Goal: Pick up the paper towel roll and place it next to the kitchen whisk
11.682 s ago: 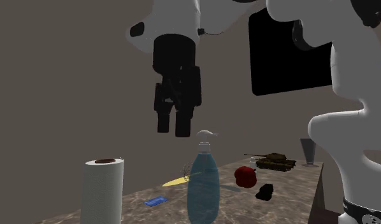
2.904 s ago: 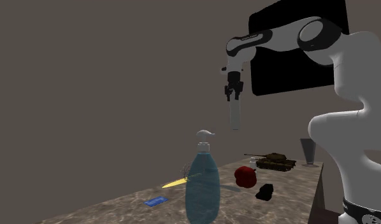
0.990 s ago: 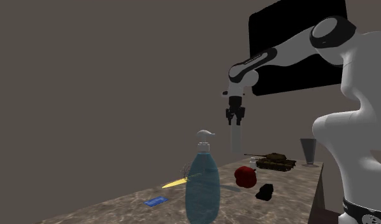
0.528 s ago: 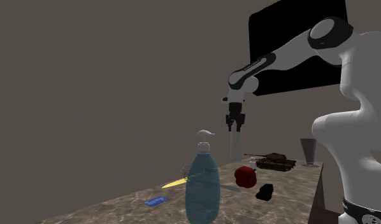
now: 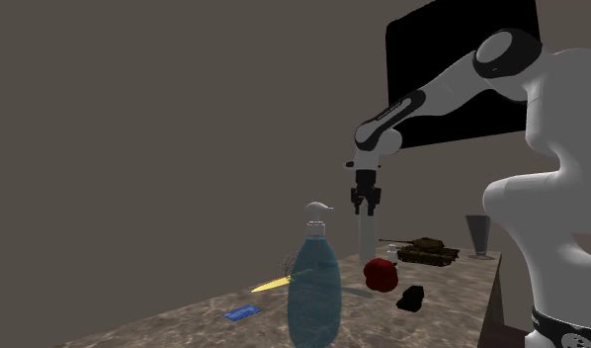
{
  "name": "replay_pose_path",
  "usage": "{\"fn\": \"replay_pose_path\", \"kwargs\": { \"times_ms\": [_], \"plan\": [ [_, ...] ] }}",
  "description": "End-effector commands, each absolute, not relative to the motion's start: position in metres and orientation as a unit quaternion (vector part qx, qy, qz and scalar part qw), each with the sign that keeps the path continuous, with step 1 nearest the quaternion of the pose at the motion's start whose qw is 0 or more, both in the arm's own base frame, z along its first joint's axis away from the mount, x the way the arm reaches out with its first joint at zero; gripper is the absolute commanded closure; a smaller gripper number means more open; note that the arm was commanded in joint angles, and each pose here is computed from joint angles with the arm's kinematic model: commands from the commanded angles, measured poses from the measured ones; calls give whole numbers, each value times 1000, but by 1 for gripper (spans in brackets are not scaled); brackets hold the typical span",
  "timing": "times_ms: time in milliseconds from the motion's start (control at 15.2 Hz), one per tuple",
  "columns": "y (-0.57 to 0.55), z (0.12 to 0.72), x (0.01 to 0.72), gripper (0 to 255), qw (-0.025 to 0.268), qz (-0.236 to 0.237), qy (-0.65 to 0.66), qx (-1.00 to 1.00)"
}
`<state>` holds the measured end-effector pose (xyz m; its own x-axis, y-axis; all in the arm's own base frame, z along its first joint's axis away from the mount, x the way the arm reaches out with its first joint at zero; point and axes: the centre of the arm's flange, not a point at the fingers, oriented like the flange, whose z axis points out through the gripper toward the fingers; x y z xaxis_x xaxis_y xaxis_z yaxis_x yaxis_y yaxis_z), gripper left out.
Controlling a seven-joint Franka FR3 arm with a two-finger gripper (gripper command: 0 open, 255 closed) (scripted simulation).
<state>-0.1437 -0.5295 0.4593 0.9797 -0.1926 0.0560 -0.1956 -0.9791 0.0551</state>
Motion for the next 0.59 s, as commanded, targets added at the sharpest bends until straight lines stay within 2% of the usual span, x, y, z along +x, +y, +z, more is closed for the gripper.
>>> {"fn": "replay_pose_path", "kwargs": {
  "times_ms": [0,528],
  "plan": [
    [-530,448,-144,255,30,25,-98,994],
    [-530,417,-144,255,30,25,-98,994]
  ]
}}
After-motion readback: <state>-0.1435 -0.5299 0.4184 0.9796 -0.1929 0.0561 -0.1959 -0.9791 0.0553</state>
